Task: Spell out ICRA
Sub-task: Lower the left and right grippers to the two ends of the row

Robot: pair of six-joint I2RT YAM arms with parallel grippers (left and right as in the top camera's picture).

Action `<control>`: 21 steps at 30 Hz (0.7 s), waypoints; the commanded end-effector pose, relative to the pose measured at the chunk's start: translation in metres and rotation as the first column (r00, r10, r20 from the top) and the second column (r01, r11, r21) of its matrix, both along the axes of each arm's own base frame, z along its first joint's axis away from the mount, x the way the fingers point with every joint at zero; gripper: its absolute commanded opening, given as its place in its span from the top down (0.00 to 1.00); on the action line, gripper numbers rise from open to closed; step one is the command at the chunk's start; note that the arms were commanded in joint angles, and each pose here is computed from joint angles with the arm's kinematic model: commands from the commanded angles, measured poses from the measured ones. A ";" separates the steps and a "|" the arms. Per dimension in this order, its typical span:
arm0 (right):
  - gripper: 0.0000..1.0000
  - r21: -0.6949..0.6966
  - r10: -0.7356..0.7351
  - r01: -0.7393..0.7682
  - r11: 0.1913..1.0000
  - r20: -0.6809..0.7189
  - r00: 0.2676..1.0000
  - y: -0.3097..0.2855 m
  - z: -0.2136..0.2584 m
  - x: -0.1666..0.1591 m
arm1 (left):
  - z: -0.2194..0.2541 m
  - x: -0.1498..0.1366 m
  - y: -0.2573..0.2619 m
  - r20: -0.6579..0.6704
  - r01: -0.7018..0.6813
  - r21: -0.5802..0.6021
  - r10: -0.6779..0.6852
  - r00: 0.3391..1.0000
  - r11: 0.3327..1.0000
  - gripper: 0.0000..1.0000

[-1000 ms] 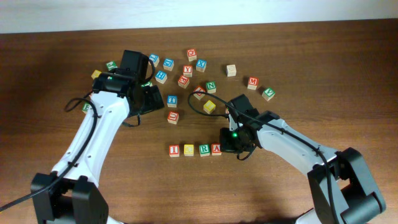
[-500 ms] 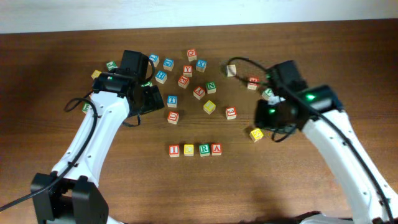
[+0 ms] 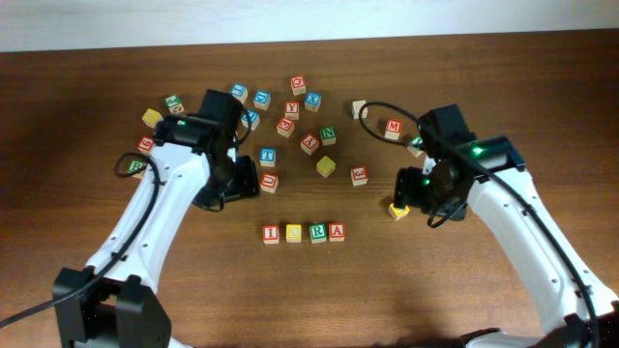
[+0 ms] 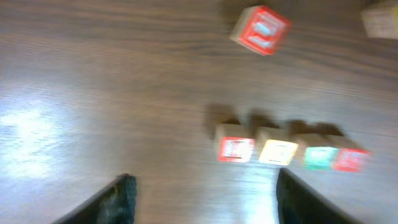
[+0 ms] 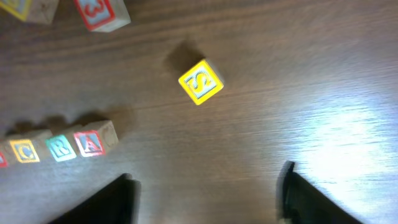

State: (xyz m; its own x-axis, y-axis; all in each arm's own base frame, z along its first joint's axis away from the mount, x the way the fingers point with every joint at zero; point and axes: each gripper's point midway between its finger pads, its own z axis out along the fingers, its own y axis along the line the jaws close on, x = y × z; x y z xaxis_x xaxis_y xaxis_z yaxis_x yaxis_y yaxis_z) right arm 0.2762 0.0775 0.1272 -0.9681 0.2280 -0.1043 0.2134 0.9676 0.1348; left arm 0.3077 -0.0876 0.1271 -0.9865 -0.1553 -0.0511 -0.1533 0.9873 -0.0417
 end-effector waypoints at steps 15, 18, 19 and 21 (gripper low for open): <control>0.96 0.045 0.014 -0.016 0.999 0.049 0.999 0.057 -0.091 -0.012 | -0.119 -0.051 0.012 -0.075 -0.028 0.015 0.029 0.997 1.000 1.00; 0.96 0.082 0.031 -0.030 0.996 -0.008 0.999 0.068 -0.114 -0.012 | -0.120 -0.048 0.005 -0.065 -0.025 -0.024 0.023 0.998 0.999 1.00; 0.96 0.101 0.035 -0.033 0.994 -0.025 0.999 0.073 -0.121 -0.012 | -0.121 -0.047 0.002 -0.065 -0.023 -0.034 0.021 0.998 0.999 1.00; 0.96 0.145 0.047 -0.038 0.989 -0.062 0.997 0.083 -0.133 -0.013 | -0.123 -0.049 -0.002 -0.077 -0.016 -0.045 0.012 0.997 0.999 1.00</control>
State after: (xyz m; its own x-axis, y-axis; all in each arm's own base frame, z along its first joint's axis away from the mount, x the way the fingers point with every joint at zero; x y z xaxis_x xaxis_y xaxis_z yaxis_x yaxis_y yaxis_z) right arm 0.2710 0.1496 0.0052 -0.9771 0.1993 -0.0742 0.1783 0.9580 0.2245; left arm 0.2650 -0.0813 0.0074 -0.9855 -0.1696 0.0016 -0.1695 0.9844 -0.0463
